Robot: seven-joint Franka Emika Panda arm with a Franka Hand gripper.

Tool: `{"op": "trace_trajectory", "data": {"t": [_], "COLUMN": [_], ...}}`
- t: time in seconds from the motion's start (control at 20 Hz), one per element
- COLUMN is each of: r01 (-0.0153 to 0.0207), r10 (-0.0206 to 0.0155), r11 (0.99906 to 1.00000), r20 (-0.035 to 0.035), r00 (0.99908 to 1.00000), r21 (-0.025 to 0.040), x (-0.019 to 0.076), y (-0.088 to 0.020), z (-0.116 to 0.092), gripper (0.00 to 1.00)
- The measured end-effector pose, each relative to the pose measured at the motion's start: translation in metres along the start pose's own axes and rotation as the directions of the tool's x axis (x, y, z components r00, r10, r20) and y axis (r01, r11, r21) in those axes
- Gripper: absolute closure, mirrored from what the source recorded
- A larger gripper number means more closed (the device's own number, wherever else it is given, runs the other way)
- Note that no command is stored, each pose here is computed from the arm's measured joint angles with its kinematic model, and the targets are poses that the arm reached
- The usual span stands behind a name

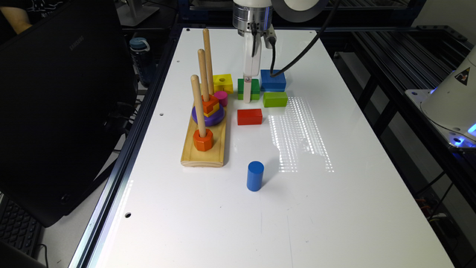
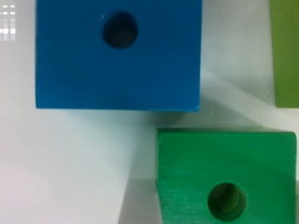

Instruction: Pick up green block.

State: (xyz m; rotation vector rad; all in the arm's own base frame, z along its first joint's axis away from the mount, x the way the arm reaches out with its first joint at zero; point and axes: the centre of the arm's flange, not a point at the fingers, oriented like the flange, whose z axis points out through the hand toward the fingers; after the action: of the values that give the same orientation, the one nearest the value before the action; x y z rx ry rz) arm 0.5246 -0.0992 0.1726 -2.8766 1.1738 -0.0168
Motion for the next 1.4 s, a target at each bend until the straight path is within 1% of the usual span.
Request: {"op": "trace_trajectory", "data": {"t": [0.1, 0.15, 0.25, 0.4, 0.5, 0.6, 0.65, 0.75, 0.85, 0.95, 1.15, 1.2, 1.3, 1.35, 1.4], "r01": [0.0003, 0.0006, 0.0010, 0.0013, 0.0014, 0.0016, 0.0017, 0.0019, 0.0021, 0.0024, 0.0024, 0.0024, 0.0027, 0.0029, 0.0030], "r10": [-0.0003, -0.0006, -0.0010, -0.0013, -0.0013, -0.0015, -0.0016, -0.0019, -0.0021, -0.0024, -0.0025, -0.0025, -0.0027, -0.0030, -0.0030], "r11": [0.999999, 0.999996, 0.999993, 0.999993, 0.999994, 0.999988, 0.999985, 0.999989, 0.999998, 0.999992, 0.999980, 0.999983, 0.999992, 0.999994, 0.999993], "r20": [-0.0024, -0.0050, -0.0078, -0.0092, -0.0090, -0.0120, -0.0141, -0.0164, -0.0143, -0.0129, -0.0092, -0.0103, -0.0153, -0.0183, -0.0195], "r00": [0.999997, 0.999987, 0.999969, 0.999956, 0.999958, 0.999927, 0.999899, 0.999865, 0.999896, 0.999914, 0.999955, 0.999943, 0.999879, 0.999828, 0.999806], "r21": [0.0013, 0.0026, 0.0036, 0.0034, 0.0032, 0.0047, 0.0053, 0.0042, -0.0004, -0.0033, -0.0059, -0.0052, -0.0028, -0.0018, -0.0021], "x": [0.0003, 0.0008, 0.0013, 0.0009, 0.0005, 0.0010, 0.0015, 0.0022, 0.0014, -0.0002, -0.0017, -0.0015, -0.0009, -0.0007, -0.0009], "y": [0.000, -0.001, -0.001, -0.001, -0.001, -0.002, -0.002, -0.003, -0.004, -0.003, -0.002, -0.002, -0.003, -0.003, -0.003], "z": [-0.002, -0.004, -0.009, -0.014, -0.014, -0.017, -0.021, -0.035, -0.053, -0.061, -0.060, -0.061, -0.065, -0.069, -0.075], "gripper": [1.00, 1.00, 1.00, 1.00, 1.00, 1.00, 1.00, 1.00, 1.00, 1.00, 1.00, 1.00, 1.00, 1.00, 1.00]}}
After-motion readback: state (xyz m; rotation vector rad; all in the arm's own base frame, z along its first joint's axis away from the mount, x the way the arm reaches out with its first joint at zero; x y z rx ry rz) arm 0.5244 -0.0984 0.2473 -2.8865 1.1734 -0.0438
